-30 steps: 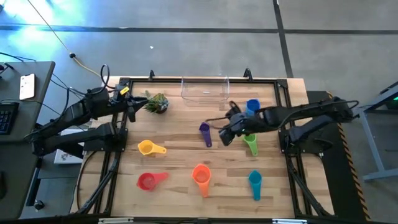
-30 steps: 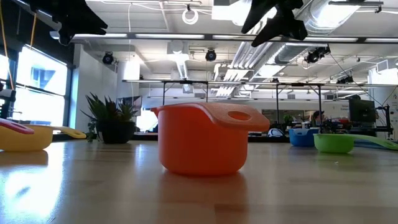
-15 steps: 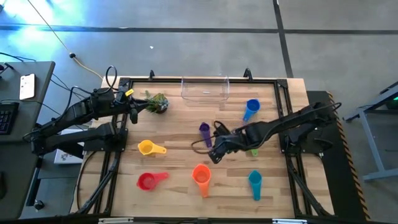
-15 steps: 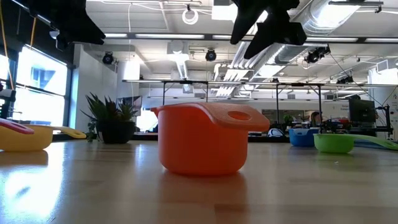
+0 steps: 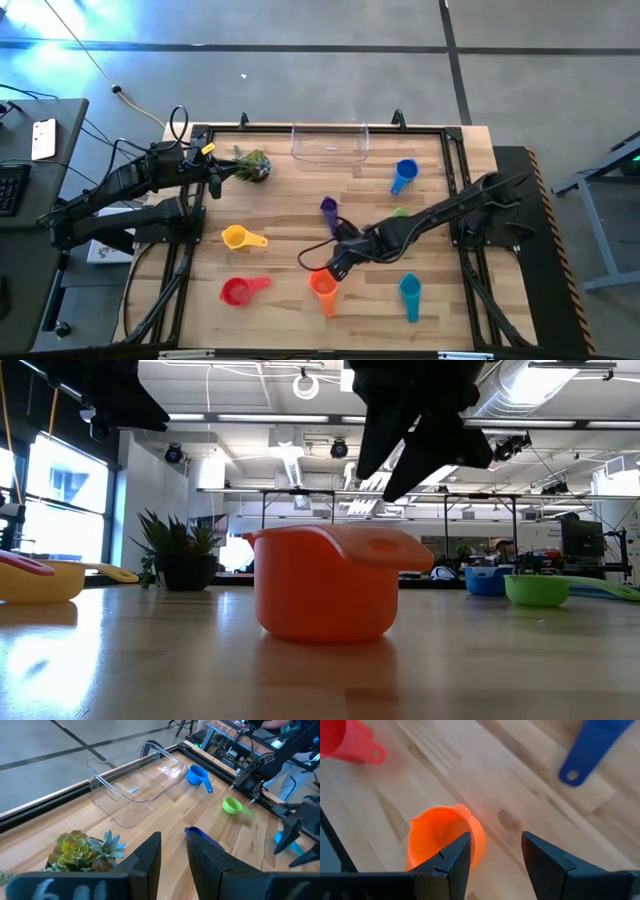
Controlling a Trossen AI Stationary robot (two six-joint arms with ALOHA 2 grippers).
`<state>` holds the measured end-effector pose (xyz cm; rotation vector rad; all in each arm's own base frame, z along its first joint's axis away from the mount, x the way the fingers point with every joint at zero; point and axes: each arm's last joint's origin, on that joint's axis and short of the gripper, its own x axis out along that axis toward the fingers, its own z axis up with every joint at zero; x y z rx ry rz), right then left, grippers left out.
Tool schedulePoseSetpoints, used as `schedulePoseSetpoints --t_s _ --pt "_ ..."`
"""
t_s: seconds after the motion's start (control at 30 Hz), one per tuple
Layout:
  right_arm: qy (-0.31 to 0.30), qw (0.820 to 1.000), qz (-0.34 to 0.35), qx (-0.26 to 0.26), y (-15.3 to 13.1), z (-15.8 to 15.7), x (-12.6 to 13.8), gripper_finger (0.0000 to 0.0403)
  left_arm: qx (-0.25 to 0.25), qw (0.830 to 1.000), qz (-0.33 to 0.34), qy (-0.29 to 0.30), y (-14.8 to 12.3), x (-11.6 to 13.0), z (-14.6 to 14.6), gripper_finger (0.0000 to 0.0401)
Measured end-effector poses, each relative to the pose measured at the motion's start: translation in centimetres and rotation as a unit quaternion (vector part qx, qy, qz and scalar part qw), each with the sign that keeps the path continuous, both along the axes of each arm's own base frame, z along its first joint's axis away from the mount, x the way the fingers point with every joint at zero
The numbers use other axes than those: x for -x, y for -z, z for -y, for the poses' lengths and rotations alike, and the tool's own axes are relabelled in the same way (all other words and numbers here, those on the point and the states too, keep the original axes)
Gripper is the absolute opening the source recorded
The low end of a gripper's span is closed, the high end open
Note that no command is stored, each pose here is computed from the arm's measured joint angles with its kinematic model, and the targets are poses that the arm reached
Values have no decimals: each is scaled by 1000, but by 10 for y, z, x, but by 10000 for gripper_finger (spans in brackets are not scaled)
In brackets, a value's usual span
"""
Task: Nest measuring cups in basket
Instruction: Adjust the orange measuring cup
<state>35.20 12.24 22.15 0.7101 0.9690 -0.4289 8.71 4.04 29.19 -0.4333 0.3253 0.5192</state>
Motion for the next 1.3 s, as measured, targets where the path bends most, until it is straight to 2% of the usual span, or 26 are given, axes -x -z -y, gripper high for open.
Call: schedulePoseSetpoints --t_s 0.37,0.73,1.17,1.3 --pt "-24 999 -24 -20 36 -11 -15 165 0 1000 0 0 0 0 0 85" --pt "-35 998 -44 -37 50 -15 -18 159 -1 1000 0 -2 0 0 0 85" --pt "-34 997 -49 -42 50 -15 -17 17 -1 1000 -1 -3 0 0 0 85" --pt "-37 997 -49 -41 50 -15 -17 8 -1 1000 -1 -3 0 0 0 85"
